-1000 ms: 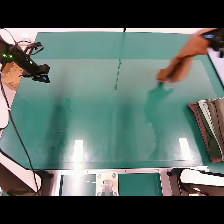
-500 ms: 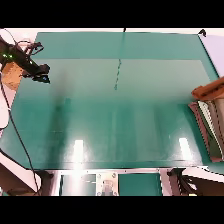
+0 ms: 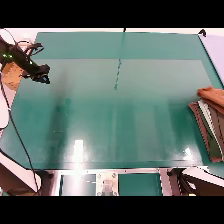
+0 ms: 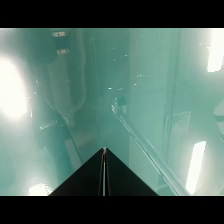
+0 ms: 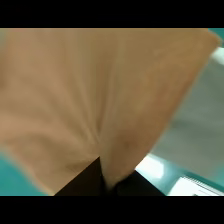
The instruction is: Fold the shirts.
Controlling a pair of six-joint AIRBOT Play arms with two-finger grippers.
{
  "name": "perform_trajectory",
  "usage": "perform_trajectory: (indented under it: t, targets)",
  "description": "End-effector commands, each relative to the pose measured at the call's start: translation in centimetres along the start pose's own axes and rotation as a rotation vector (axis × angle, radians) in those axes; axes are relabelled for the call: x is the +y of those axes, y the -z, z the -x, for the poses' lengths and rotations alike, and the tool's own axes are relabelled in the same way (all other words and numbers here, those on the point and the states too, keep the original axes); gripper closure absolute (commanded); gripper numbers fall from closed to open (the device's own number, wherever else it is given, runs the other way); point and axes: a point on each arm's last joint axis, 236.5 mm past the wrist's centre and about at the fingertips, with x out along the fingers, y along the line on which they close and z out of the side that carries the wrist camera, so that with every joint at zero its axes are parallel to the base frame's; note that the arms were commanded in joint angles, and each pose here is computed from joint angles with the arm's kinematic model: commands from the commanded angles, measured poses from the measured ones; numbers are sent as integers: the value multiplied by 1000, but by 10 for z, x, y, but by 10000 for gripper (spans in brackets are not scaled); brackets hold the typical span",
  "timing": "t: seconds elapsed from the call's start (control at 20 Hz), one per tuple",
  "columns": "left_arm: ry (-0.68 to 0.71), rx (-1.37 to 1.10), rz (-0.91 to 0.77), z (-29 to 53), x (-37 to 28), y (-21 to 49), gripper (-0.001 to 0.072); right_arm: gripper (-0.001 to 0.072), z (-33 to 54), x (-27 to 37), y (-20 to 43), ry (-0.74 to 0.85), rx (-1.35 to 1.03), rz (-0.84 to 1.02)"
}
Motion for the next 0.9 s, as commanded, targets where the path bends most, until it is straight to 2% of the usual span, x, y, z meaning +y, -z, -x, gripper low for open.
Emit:
perform_trajectory:
  t: [0.0, 0.3, 0.4, 0.45, 0.5, 0.55, 0.7, 0.75, 0.8, 0.85]
  targets:
    - [1, 1, -2, 0, 0, 0, 686, 693, 7, -59, 7, 248, 12, -84]
    - [22, -2, -5, 0, -5, 0, 687, 693, -42, -103, 36, 427, 158, -117]
    - [22, -3, -5, 0, -5, 0, 686, 678, -66, -108, 46, 439, 202, -100]
    - [21, -4, -5, 0, -5, -1, 687, 482, -74, -111, 55, 447, 234, -97]
    - [21, -5, -5, 0, -5, -1, 687, 134, -81, -114, 63, 455, 266, -93]
    - [21, -5, -5, 0, -5, -1, 687, 99, -83, -114, 65, 455, 276, -93]
    - [39, -6, -8, 1, -9, -1, 687, 106, -75, -94, 50, 384, 220, -87]
    - [59, -9, -11, 1, -14, -2, 687, 200, -70, -74, 40, 316, 181, -71]
    - [86, -13, -15, 1, -21, -3, 687, 508, -64, -45, 29, 219, 136, -45]
    - [122, -18, -19, 2, -29, -4, 687, 694, -57, -15, 22, 124, 97, -7]
